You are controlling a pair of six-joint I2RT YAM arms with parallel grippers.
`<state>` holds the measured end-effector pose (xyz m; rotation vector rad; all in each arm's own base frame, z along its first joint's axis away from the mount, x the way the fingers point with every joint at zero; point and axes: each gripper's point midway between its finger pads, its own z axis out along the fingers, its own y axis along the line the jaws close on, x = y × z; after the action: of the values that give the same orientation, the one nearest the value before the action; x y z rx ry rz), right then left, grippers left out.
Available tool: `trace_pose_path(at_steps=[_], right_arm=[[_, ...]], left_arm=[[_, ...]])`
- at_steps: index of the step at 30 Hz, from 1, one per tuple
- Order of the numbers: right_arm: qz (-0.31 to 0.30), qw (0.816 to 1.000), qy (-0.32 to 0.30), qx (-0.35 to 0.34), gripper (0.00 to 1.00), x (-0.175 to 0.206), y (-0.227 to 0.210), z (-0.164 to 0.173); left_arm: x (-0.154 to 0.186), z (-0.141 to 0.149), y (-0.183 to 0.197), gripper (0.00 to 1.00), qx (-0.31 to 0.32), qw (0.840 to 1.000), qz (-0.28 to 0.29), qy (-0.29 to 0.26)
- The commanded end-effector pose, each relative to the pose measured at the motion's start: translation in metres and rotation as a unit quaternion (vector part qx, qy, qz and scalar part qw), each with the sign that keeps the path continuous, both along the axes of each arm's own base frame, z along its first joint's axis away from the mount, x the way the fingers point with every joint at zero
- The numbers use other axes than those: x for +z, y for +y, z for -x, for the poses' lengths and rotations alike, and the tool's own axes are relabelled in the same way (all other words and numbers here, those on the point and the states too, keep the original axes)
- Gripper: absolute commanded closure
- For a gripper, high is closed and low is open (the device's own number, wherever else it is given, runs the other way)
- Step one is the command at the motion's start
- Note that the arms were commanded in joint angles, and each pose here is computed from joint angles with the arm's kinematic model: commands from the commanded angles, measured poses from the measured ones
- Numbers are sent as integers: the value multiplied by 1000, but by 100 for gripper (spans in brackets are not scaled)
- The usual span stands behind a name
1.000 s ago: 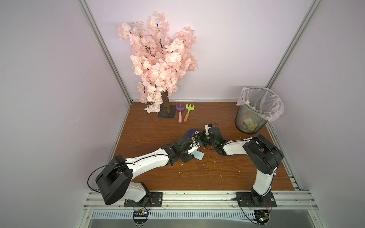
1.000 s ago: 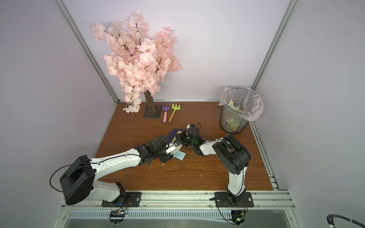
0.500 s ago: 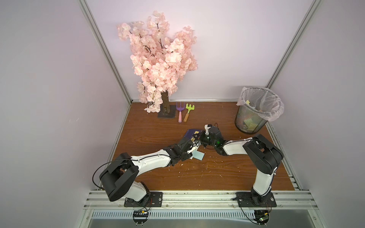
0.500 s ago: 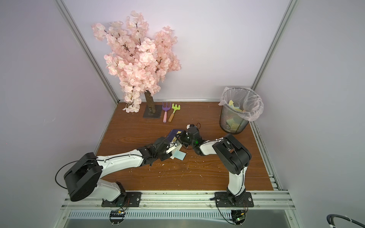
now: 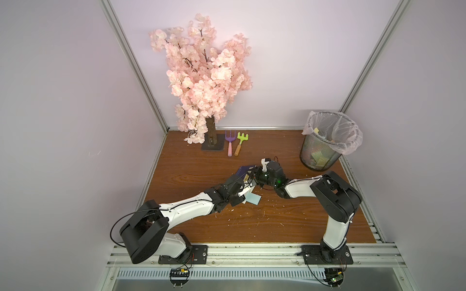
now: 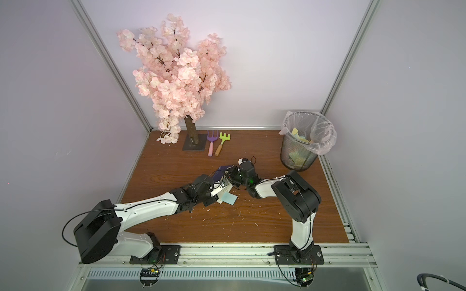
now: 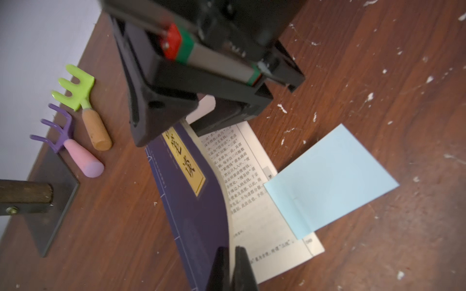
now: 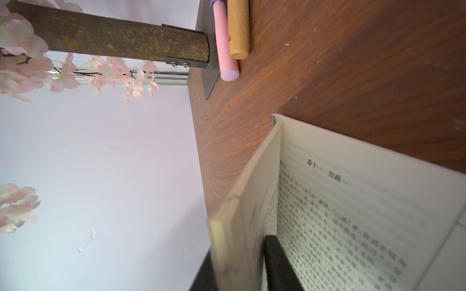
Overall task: Peel off the used sticky note
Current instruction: Turn the page of the book at the center of the board.
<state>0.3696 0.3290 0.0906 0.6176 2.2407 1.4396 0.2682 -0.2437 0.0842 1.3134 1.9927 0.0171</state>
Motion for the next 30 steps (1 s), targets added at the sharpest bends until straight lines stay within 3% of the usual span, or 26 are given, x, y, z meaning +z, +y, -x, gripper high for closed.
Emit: trace_pose_path(at_steps=[1, 6, 12, 17, 22, 25, 30], right_arm=[[-5, 999, -42, 12, 66, 29, 3, -4], [28, 998, -60, 21, 53, 40, -7, -2], [66, 994, -83, 27, 41, 50, -27, 7], [91, 991, -84, 42, 39, 45, -36, 26], [123, 987, -83, 60, 44, 27, -32, 48], [132, 984, -79, 91, 49, 16, -15, 59], [163, 979, -71, 104, 48, 0, -15, 74]], left_arm=[[1, 8, -5, 99, -4, 1000, 11, 25], [10, 2, -2, 99, 13, 995, 67, 76], [26, -11, 9, 99, 38, 961, 194, 194], [32, -27, 25, 99, 66, 928, 280, 236], [31, -36, 38, 99, 84, 906, 321, 263], [32, -42, 46, 99, 99, 895, 345, 265], [24, -51, 64, 99, 128, 884, 360, 268]])
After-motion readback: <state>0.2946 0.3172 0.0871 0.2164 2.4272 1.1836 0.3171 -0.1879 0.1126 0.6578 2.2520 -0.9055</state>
